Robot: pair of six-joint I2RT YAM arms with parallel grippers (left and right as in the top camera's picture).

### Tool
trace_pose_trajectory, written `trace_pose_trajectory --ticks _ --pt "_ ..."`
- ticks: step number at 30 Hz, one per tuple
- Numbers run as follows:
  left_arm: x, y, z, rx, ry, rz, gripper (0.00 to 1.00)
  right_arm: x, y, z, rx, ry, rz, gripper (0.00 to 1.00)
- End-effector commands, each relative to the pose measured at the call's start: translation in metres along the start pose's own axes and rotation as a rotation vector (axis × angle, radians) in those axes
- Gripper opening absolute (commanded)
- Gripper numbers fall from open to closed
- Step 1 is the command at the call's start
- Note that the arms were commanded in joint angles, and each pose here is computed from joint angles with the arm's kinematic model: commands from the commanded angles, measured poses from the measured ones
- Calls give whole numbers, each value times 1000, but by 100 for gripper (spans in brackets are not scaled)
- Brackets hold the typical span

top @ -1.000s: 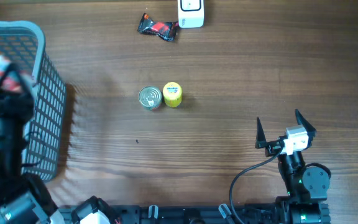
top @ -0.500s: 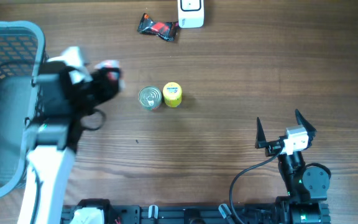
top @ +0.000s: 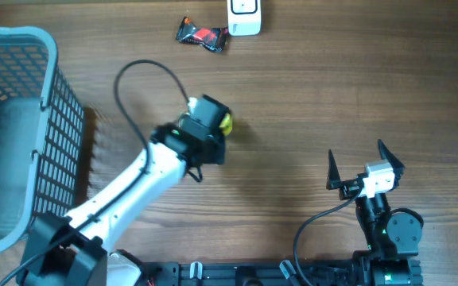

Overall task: Scan the item barcode
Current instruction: 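Carry the Kleenex pack out and lower it beside the yellow container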

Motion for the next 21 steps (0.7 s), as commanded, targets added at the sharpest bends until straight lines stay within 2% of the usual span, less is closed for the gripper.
trace_pose_trajectory --ticks 1,10,14,21 --pt "-4 -8 3 89 -69 78 50 0 -1 0 18 -1 -9 100" --pt "0 -38 34 71 -214 -34 49 0 -1 0 18 -1 -9 100" --pt "20 -43 27 94 -162 -42 49 0 -1 0 18 -1 -9 100" --pt "54 -65 -8 179 -25 -50 49 0 -1 0 18 -1 -9 100"
Point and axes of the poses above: each gripper's point midway between its finger pads, its own x axis out along the fingers, its own y axis along the line the jaws close on, z = x × y, the point moved 3 cm from there along -x, back along the fingers, and after that the axes turned 1 degree about x, right-handed, at the moved point
